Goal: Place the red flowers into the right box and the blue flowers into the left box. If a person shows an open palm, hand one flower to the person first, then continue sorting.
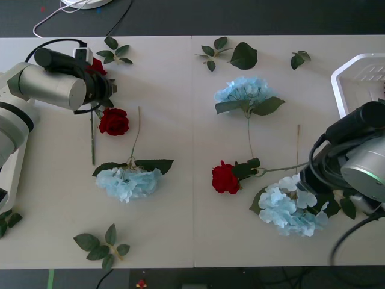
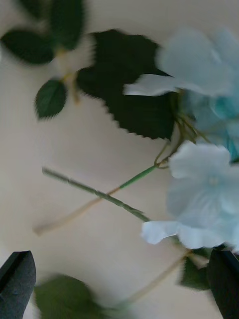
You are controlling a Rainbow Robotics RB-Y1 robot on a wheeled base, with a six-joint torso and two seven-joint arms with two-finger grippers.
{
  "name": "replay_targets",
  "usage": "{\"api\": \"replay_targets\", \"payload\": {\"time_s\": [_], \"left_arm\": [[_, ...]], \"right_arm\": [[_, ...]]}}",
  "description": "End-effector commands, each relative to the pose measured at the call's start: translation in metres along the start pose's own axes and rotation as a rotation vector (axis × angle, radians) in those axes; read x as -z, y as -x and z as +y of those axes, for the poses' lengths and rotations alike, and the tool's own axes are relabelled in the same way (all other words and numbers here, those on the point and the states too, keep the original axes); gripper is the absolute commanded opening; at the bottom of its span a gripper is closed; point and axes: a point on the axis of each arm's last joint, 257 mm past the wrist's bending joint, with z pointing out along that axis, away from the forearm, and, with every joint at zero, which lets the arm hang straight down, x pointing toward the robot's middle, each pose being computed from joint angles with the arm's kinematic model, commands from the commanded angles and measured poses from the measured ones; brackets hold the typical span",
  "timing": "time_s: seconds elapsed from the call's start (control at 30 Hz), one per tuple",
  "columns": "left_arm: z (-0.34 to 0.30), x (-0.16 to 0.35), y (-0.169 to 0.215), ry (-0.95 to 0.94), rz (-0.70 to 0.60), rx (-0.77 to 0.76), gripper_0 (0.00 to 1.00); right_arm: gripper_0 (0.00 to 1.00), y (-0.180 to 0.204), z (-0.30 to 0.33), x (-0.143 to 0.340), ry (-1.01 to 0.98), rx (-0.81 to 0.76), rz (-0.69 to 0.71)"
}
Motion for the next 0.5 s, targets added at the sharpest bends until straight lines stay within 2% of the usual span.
{"api": "replay_targets", "payload": {"time_s": [0.03, 0.3, 0.5], "left_arm": [[0.017, 0.003, 0.020, 0.017, -0.076, 0.049, 1.00], [0.043, 0.008, 0.039, 0.088, -0.137, -0.034, 1.00], [0.078, 0.004, 0.030, 0.135, -0.149, -0.010, 1.00]], "right_arm": [[1.00, -0.006, 0.003, -0.014, -0.008, -0.141, -0.003], [1.00, -0.021, 0.033, -0.037, -0.012, -0.378, 0.019], [1.00, -0.038, 0.036, -0.044, -0.033, -0.497, 0.068]]}}
